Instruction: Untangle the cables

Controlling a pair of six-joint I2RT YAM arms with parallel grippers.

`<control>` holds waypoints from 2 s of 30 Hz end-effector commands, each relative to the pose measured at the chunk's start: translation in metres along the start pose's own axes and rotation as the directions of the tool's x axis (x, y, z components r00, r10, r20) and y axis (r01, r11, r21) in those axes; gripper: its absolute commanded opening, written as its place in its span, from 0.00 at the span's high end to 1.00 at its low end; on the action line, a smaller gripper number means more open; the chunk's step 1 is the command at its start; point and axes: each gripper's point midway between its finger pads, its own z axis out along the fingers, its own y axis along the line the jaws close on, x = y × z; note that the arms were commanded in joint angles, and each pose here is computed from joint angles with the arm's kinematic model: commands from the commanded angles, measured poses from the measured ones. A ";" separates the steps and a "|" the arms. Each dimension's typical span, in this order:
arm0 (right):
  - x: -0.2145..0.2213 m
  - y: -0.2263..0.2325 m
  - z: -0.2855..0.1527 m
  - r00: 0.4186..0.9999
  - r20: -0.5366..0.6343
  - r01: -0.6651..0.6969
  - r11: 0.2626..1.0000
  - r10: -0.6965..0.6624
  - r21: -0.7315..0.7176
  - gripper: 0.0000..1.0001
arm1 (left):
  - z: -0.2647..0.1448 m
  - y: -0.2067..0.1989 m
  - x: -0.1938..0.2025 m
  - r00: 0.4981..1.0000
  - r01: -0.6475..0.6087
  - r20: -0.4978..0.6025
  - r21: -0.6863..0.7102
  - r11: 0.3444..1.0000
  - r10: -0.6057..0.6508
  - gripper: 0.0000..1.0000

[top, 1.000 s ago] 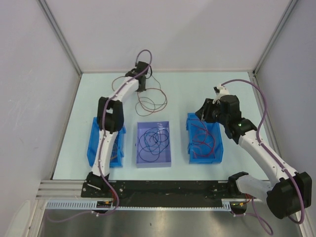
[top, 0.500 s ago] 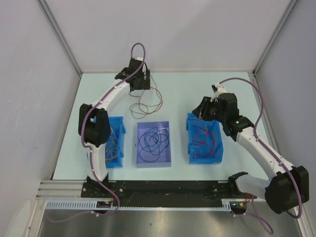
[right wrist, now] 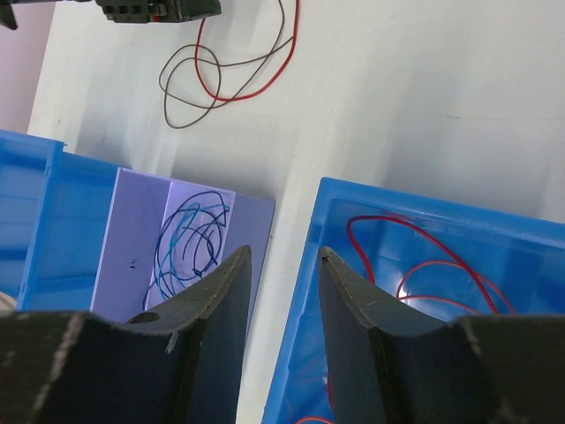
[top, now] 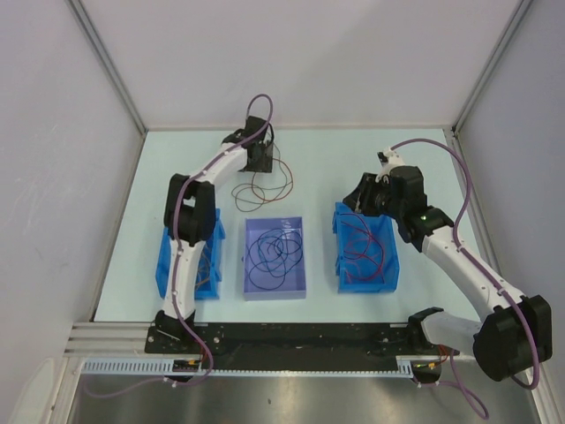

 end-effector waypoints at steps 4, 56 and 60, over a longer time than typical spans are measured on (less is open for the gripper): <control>-0.025 0.007 -0.008 0.997 0.065 0.039 0.999 -0.039 -0.004 0.59 | 0.017 -0.002 -0.009 1.000 0.010 0.008 0.023 1.000 -0.010 0.33; -0.068 0.077 -0.076 0.948 0.295 0.197 0.952 -0.124 -0.235 0.54 | -0.320 -0.074 -0.152 0.812 -0.210 0.582 0.217 0.953 0.047 1.00; -0.087 0.091 -0.091 0.921 0.377 0.212 0.937 -0.096 -0.279 0.46 | -0.319 -0.075 -0.139 0.813 -0.258 0.576 0.229 0.939 0.083 1.00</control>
